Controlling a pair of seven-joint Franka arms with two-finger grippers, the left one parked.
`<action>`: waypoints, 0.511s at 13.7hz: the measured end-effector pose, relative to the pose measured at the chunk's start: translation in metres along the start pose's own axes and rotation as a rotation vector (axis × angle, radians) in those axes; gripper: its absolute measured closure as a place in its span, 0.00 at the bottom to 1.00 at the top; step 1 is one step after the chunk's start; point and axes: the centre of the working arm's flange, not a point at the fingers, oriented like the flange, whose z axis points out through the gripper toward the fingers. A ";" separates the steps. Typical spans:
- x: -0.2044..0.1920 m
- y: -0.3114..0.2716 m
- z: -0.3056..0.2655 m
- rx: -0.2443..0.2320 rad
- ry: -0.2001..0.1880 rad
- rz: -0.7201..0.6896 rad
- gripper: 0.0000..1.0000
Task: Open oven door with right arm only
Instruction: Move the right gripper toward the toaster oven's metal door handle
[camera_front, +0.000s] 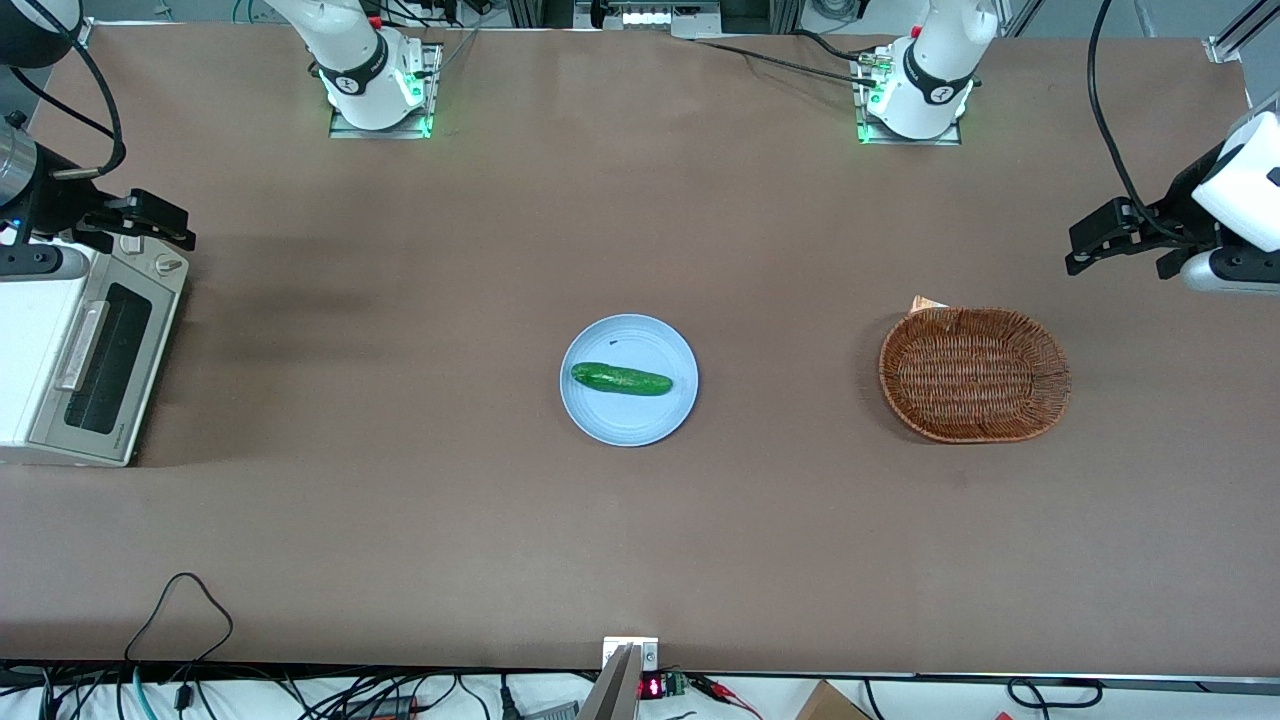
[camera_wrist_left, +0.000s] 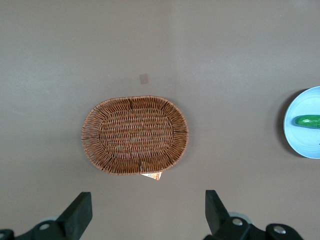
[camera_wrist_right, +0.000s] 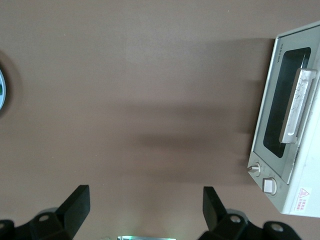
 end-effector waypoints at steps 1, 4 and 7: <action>-0.001 0.000 0.000 0.000 -0.006 0.000 0.00; -0.002 0.000 0.001 0.001 -0.017 0.000 0.00; -0.002 0.000 0.001 0.001 -0.017 0.001 0.00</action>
